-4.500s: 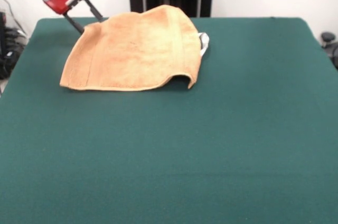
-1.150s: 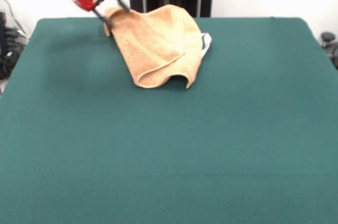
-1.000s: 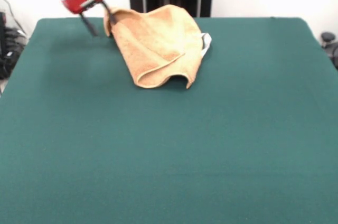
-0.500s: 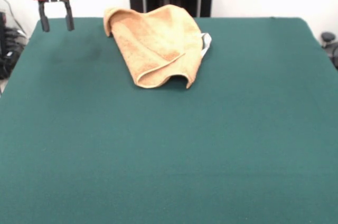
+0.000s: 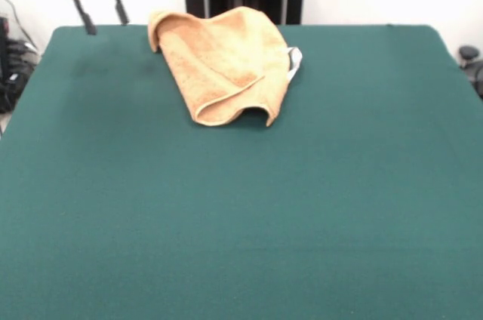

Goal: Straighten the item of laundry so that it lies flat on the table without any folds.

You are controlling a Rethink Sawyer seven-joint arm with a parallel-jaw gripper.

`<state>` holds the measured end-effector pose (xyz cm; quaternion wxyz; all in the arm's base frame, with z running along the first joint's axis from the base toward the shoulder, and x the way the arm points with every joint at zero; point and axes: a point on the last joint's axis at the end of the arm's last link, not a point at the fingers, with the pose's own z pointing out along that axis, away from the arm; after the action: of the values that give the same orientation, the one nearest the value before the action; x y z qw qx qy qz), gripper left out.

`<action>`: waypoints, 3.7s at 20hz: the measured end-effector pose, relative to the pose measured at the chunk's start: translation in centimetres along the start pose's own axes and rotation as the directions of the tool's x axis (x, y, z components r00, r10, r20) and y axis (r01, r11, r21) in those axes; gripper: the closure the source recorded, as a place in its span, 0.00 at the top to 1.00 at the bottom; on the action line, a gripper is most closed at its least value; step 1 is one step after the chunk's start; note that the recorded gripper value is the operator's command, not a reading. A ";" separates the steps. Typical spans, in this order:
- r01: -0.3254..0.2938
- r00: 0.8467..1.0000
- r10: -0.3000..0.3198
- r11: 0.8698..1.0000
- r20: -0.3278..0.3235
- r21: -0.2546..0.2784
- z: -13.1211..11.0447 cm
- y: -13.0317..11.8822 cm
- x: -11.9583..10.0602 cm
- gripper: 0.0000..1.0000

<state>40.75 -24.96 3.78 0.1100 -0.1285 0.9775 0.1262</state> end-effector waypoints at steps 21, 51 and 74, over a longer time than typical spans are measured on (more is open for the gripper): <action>-0.028 0.994 -0.005 0.951 -0.108 -0.308 3.4 5.3 0.1 1.00; -0.482 0.770 0.151 0.774 -0.620 -0.410 5.3 9.1 1.0 1.00; -0.457 0.870 0.491 0.839 -0.048 0.296 -0.5 -3.1 1.6 1.00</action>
<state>39.99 -28.35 3.12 0.0322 0.1269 0.9914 0.0043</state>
